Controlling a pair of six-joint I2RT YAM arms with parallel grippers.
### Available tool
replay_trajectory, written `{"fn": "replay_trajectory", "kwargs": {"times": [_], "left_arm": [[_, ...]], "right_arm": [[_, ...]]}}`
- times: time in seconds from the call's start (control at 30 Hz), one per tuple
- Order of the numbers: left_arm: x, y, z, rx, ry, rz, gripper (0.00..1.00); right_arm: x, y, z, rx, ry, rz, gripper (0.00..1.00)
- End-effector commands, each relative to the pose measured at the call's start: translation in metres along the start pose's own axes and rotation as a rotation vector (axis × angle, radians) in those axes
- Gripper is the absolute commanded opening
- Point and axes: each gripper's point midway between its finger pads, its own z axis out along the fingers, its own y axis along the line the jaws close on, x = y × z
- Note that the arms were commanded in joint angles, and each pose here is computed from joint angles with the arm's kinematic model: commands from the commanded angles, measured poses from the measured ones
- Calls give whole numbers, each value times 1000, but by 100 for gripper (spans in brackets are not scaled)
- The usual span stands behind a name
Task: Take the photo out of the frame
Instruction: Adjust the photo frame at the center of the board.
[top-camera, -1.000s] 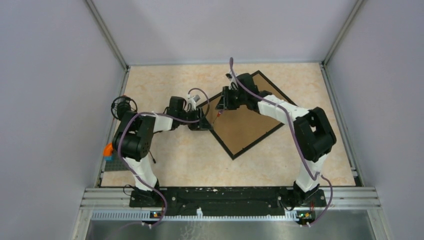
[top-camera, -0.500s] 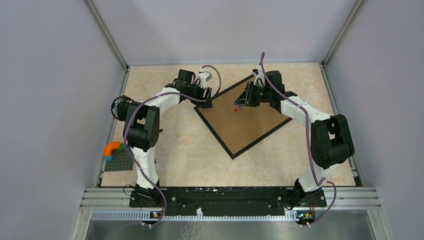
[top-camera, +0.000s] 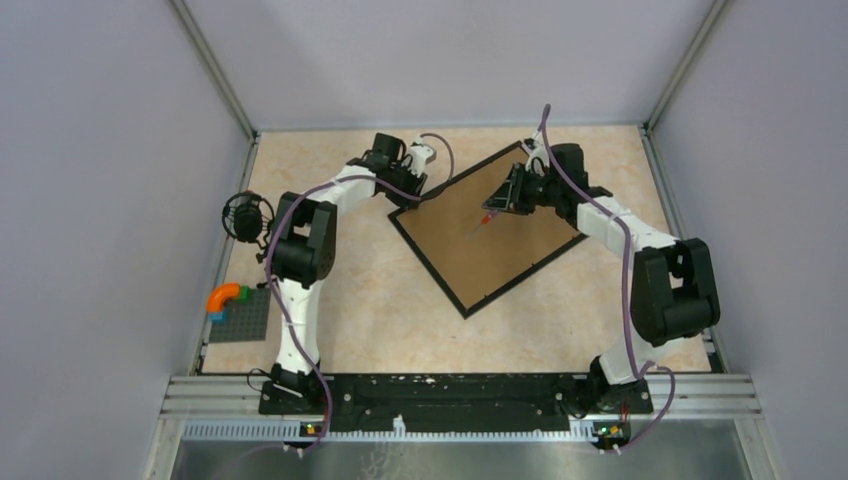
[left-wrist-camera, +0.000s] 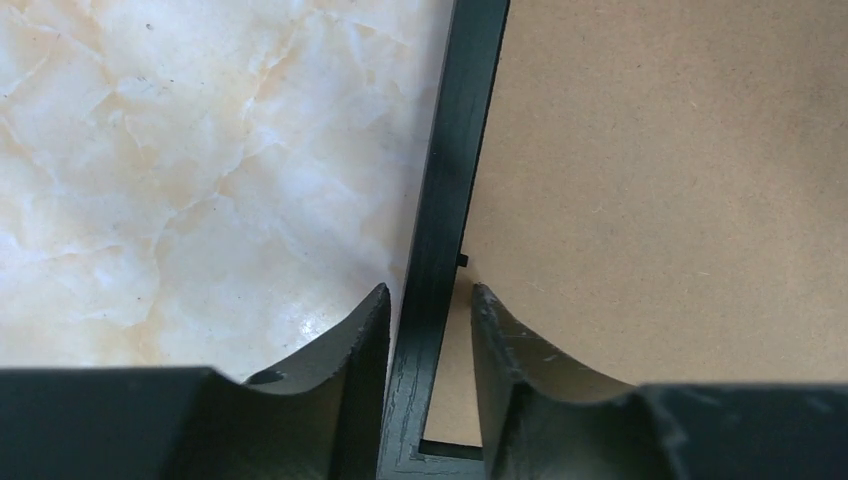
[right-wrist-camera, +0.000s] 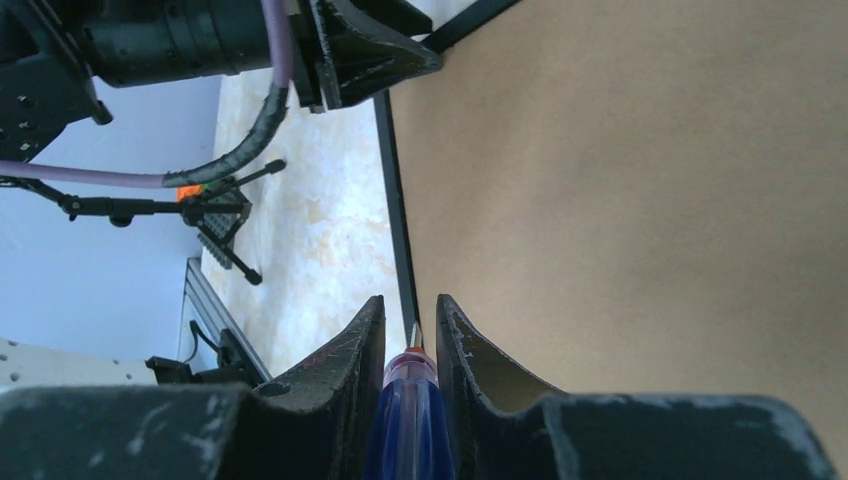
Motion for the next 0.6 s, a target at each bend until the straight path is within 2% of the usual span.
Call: {"fn": "replay_trajectory", "kwargs": {"times": [0.0, 0.13, 0.23, 0.3, 0.37, 0.43, 0.5, 0.57], "left_arm": [[39, 3, -6, -56, 105, 8, 36], [72, -23, -15, -23, 149, -50, 21], [104, -57, -24, 8, 203, -112, 16], [121, -95, -31, 66, 238, -123, 16], [136, -131, -40, 120, 262, -128, 22], [138, -163, -53, 232, 222, -132, 35], [110, -172, -70, 275, 106, -100, 43], [75, -164, -77, 241, 19, -87, 49]], "right_arm": [[-15, 0, -22, -10, -63, -44, 0], [-24, -26, -36, 43, -94, -20, 0], [-30, -47, -49, 82, -119, -5, 0], [-34, -58, -57, 101, -132, 7, 0], [-38, -69, -65, 120, -147, 20, 0], [-39, -76, -71, 135, -151, 28, 0], [-42, -84, -81, 155, -167, 38, 0], [-42, -91, -88, 170, -173, 47, 0]]}}
